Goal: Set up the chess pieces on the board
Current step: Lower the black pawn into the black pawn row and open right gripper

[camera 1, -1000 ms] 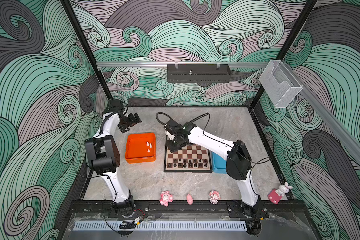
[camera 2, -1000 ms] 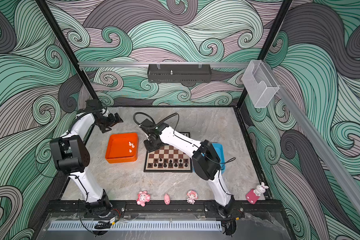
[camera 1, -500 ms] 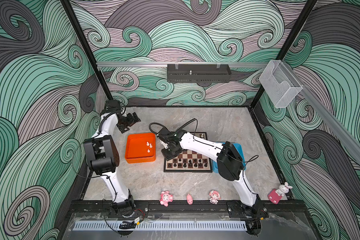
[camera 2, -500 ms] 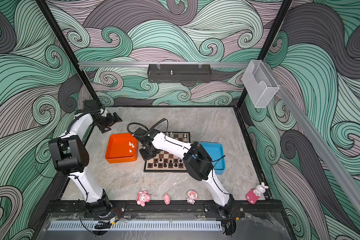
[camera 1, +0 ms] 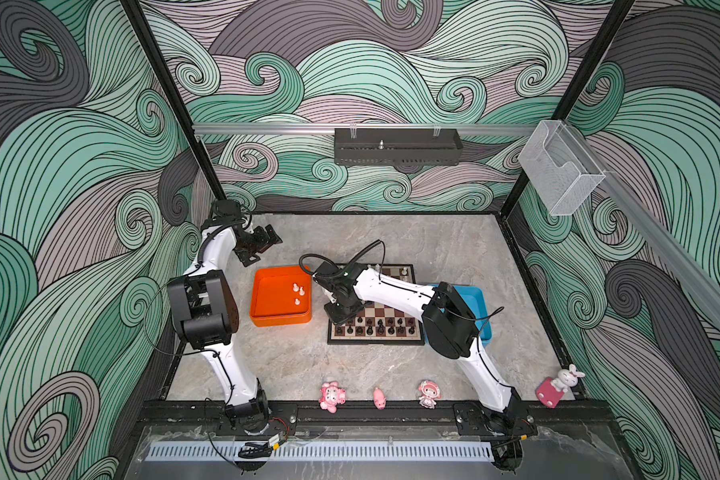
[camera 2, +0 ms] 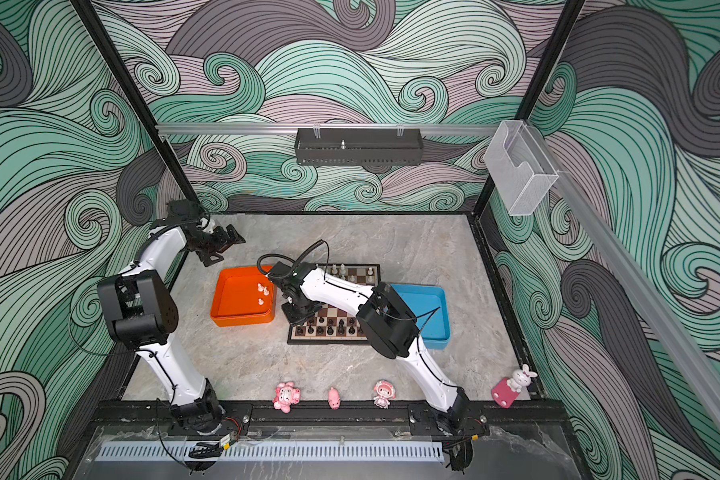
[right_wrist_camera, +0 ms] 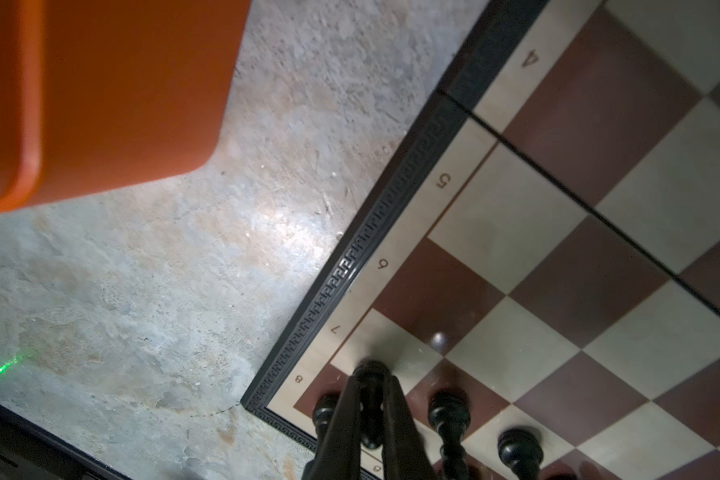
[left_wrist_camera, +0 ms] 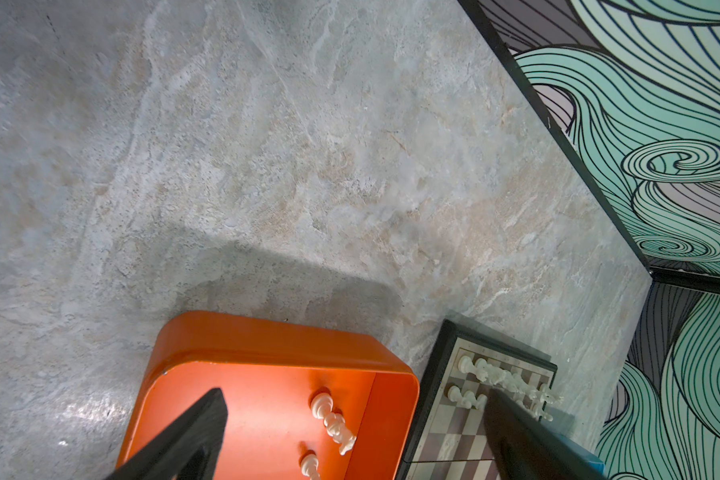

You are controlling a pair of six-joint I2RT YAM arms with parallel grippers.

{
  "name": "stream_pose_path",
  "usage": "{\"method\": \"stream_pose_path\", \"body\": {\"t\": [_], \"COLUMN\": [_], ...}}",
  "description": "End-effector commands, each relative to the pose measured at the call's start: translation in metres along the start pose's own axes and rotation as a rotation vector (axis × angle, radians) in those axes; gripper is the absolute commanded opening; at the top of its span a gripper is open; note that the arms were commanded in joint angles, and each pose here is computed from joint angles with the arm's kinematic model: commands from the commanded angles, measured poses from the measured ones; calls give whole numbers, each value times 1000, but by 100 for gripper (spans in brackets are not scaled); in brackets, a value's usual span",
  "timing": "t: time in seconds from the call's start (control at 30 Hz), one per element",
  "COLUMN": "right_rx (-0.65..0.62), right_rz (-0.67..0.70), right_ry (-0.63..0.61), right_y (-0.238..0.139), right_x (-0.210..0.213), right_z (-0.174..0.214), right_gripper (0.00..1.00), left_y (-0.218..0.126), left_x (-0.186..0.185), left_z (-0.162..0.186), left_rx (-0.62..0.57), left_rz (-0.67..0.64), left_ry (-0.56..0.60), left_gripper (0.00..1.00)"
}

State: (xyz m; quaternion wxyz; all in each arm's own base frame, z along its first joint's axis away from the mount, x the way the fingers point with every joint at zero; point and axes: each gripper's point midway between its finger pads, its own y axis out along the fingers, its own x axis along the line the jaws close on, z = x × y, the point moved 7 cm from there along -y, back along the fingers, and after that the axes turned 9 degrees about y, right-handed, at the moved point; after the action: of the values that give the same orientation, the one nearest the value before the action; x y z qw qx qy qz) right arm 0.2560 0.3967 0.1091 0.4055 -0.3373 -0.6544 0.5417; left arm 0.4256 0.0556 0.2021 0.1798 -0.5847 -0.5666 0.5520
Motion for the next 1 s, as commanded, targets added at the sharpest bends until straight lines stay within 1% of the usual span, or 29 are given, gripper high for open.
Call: {"method": "stream_pose_path", "body": {"t": [0.0, 0.6, 0.97], "right_rx": [5, -4, 12], "right_rz": [35, 23, 12], "right_ry": [0, 0, 1], "right_y": [2, 0, 4], "right_x": [-7, -7, -6], "right_z": [-3, -9, -8], "right_gripper": [11, 11, 12], "left_y": [8, 10, 10], "left_x": [4, 5, 5], "left_z": [1, 0, 1], "left_rx": [16, 18, 20], "left_rz": [16, 17, 16], "left_ry": [-24, -23, -25], "left_gripper": [99, 99, 99]}}
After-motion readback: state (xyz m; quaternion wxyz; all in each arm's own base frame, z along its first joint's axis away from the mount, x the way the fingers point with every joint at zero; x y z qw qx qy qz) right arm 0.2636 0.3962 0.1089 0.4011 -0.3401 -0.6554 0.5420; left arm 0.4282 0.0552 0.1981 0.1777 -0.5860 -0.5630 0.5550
